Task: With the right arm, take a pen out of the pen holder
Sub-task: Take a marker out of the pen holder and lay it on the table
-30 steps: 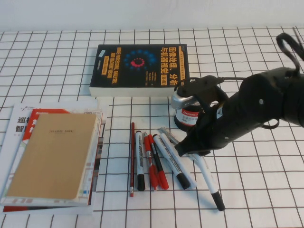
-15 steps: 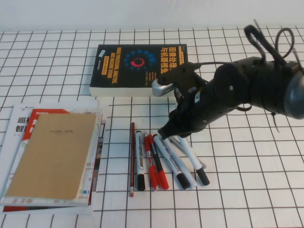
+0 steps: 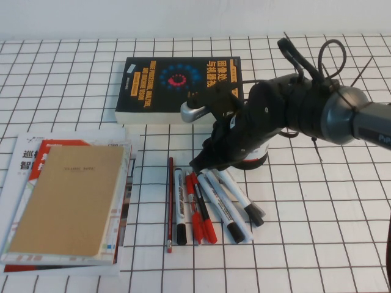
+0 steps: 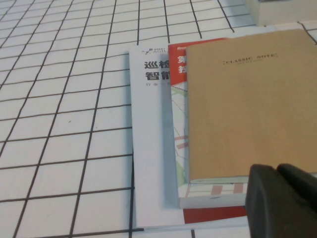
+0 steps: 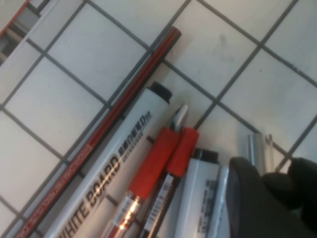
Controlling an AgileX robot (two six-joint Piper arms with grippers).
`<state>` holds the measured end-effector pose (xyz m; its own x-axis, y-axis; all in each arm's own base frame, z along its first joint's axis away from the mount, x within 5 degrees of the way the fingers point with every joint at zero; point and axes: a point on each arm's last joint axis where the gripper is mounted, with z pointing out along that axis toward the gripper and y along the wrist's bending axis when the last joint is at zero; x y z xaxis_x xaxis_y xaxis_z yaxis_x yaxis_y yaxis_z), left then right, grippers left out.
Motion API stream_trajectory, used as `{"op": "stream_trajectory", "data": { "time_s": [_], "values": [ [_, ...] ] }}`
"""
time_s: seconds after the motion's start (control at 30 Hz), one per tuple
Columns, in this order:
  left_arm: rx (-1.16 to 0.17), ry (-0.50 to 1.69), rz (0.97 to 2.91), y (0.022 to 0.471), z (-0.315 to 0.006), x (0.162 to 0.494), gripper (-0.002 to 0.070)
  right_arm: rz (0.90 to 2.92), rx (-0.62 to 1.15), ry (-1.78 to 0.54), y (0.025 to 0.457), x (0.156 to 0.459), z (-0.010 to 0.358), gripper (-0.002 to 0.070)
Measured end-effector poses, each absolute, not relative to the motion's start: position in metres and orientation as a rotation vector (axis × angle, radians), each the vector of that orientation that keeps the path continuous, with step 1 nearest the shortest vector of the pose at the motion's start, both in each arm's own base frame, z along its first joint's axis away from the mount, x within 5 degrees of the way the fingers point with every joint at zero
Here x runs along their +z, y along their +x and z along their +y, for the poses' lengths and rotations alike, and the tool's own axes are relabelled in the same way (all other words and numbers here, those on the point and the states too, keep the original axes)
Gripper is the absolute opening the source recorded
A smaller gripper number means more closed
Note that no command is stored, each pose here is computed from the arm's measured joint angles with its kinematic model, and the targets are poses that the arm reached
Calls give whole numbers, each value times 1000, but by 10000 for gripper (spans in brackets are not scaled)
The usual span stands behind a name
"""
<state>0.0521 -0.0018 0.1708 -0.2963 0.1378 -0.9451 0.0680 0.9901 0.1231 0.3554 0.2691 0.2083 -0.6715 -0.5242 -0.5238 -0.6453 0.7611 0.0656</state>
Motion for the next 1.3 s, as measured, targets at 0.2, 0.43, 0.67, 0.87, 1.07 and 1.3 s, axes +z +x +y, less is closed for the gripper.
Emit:
{"op": "stream_trajectory", "data": {
  "time_s": [0.2,0.43,0.67,0.87,1.07,1.3],
  "values": [
    [69,149,1873,52,-2,171,-4,2473,356,-867,358,204,272,134],
    [69,149,1873,52,-2,171,-4,2474,356,-868,359,204,272,137],
    [69,149,1873,52,-2,171,-4,2477,359,-867,358,205,272,239],
    [69,149,1873,52,-2,171,-4,2482,361,-871,356,209,271,265],
    [69,149,1873,52,-2,171,-4,2444,379,-867,346,242,264,267],
    [69,149,1873,52,-2,171,-4,2330,404,-855,305,317,235,205]
  ]
}}
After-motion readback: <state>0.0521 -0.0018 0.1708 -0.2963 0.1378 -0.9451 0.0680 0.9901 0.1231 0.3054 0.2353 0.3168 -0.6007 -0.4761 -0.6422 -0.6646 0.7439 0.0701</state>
